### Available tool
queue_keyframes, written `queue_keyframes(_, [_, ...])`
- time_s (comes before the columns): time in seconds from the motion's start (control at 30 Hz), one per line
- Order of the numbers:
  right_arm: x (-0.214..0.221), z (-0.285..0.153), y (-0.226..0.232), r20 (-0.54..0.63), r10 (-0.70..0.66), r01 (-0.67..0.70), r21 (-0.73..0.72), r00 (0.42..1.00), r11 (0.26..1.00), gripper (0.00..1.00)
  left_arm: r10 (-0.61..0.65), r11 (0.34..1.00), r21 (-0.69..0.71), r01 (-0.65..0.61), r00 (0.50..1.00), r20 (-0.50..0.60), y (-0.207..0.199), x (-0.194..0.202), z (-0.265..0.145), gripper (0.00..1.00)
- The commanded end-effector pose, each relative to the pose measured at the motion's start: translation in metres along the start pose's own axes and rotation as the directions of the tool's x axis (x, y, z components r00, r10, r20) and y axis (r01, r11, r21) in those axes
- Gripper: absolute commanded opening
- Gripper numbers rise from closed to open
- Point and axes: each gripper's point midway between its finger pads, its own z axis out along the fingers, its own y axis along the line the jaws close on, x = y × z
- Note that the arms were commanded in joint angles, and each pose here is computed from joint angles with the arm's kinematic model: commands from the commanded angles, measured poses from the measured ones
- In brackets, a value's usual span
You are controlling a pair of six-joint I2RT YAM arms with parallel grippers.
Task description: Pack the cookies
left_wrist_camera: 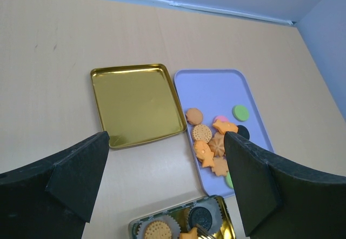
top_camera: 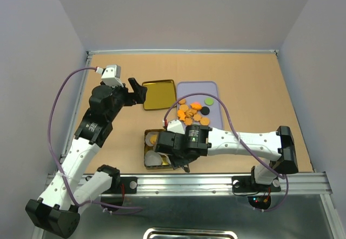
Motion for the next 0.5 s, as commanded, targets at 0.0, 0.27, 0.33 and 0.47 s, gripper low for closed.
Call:
queue_keyframes(0.0, [-0.025,-0.02,0.014,0.091,0.018,-0.013,-0.056,0.996,0.998,0.51,0.015,0.999,0.028,-0.017,0.999,0.049,-0.008,-0.015,0.001,0.99])
queue_keyframes(0.27, [-0.027,-0.037,0.008,0.097,0.036,-0.029,-0.065,0.995,0.997,0.51,0.026,0.999,0.022,-0.027,0.998,0.049,-0.006,-0.013,0.005,0.99])
queue_keyframes(0.33, [-0.03,-0.045,0.009,0.106,0.044,-0.035,-0.081,0.993,0.996,0.51,0.026,0.999,0.021,-0.027,0.999,0.046,-0.005,-0.012,0.007,0.99])
queue_keyframes(0.47, [-0.037,-0.069,0.0,0.13,0.074,-0.064,-0.081,0.989,0.995,0.51,0.029,0.999,0.023,-0.03,0.998,0.055,-0.006,-0.016,0.009,0.99])
